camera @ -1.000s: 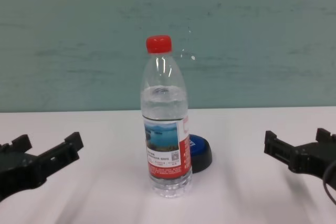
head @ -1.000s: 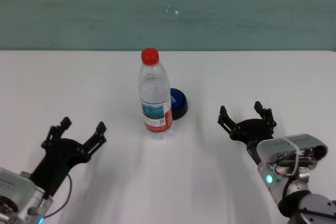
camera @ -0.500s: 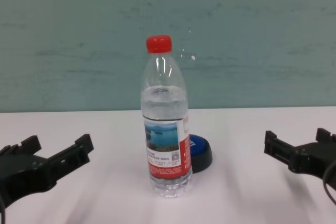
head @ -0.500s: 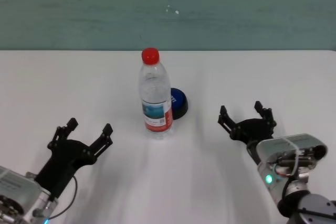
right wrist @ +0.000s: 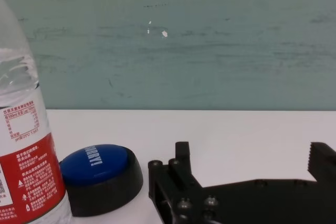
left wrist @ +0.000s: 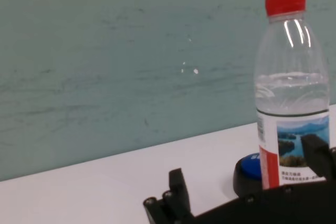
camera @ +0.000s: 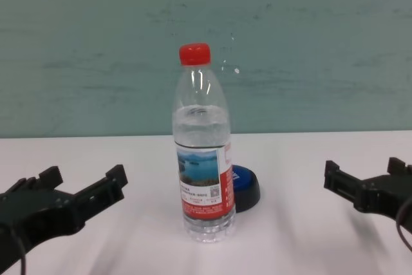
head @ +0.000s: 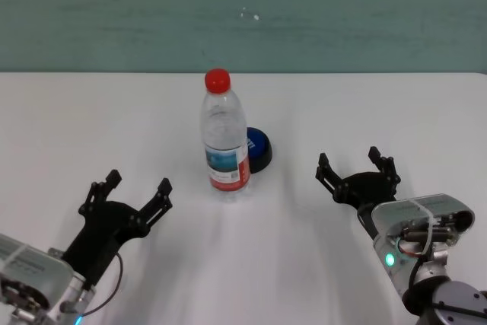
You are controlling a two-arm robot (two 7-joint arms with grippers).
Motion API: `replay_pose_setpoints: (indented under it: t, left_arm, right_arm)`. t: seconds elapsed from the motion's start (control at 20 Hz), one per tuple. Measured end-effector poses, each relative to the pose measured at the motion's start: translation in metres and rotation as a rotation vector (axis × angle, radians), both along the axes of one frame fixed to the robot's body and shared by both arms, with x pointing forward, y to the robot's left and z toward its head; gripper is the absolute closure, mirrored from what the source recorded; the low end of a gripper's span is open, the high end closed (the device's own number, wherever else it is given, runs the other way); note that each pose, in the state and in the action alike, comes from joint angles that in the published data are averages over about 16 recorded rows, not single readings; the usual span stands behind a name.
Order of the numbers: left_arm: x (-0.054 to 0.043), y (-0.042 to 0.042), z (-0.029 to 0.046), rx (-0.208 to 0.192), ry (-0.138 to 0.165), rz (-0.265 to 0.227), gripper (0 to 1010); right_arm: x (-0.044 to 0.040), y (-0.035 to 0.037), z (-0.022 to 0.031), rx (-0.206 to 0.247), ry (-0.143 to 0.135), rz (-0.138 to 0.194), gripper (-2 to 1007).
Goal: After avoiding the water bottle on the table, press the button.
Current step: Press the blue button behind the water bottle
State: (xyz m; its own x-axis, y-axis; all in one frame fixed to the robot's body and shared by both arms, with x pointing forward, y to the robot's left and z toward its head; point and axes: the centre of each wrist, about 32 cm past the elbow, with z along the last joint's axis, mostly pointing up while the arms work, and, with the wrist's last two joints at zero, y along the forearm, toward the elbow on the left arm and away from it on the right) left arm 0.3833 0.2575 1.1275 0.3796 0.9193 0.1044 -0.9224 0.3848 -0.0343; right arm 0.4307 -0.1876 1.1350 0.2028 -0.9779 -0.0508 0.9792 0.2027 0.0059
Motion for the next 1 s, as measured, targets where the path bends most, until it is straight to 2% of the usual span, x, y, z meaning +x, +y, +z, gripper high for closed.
replay_pose_setpoints:
  t: [1.0]
  left_arm:
    - [0.0028,-0.0144,-0.0037,0.008,-0.001,-0.017,0]
  right_arm:
    - [0.0000,0.0000,0.0000,0.000,0.000,0.000,1]
